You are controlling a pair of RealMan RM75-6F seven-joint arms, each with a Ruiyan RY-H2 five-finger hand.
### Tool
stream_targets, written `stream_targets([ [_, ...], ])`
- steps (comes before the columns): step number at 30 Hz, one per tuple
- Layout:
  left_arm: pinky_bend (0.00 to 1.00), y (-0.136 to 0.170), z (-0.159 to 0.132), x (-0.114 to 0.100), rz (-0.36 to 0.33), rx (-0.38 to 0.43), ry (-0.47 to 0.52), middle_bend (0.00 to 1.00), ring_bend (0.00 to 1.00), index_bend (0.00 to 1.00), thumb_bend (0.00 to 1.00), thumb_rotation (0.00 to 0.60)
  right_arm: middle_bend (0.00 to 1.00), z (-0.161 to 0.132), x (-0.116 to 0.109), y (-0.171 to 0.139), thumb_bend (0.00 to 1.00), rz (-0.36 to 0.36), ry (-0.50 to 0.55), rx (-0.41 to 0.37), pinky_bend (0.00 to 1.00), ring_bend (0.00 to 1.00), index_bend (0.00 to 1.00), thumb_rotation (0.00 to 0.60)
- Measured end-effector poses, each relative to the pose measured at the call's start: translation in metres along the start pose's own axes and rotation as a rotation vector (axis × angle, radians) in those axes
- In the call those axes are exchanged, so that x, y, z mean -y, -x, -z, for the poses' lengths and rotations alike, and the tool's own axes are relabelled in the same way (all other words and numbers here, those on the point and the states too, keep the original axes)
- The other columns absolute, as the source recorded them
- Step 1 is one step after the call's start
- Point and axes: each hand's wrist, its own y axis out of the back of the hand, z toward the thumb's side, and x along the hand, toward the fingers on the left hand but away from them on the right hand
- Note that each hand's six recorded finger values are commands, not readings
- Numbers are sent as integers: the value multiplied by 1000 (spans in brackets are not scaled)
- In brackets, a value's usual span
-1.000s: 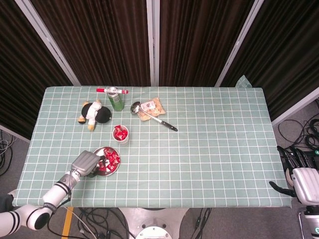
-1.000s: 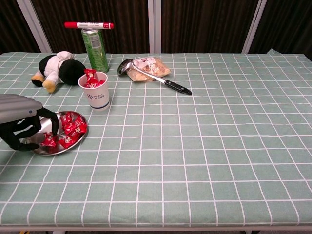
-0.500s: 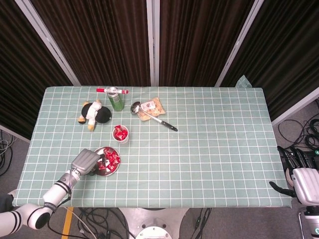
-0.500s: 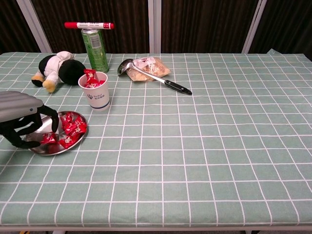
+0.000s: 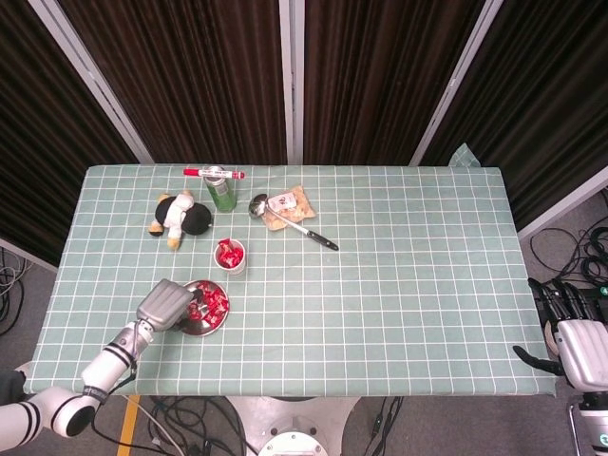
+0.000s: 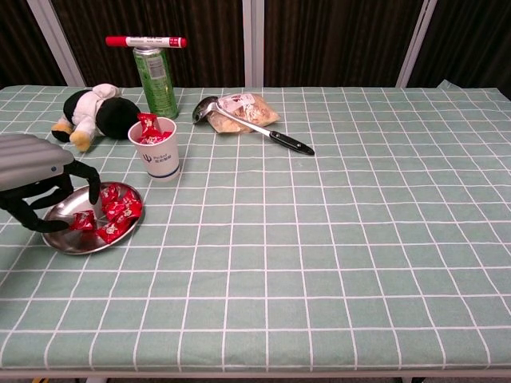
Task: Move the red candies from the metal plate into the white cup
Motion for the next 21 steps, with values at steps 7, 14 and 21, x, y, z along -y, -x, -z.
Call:
stream_targets([
  [7, 1000, -7, 7, 7, 14, -19, -21, 885, 822, 450, 264, 600, 153, 2, -1, -1, 48, 3, -1, 5, 31, 0, 0, 600],
  [14, 1000, -13, 6, 13, 2, -10, -26, 885, 821, 450, 238, 600, 153, 1, -1, 0, 47, 2, -1, 3, 31, 0, 0, 600],
  [21, 1000, -15, -4, 15, 4, 14, -8, 886, 821, 482, 228, 600, 153, 2, -1, -1, 48, 2, -3, 7, 33, 0, 0, 600],
])
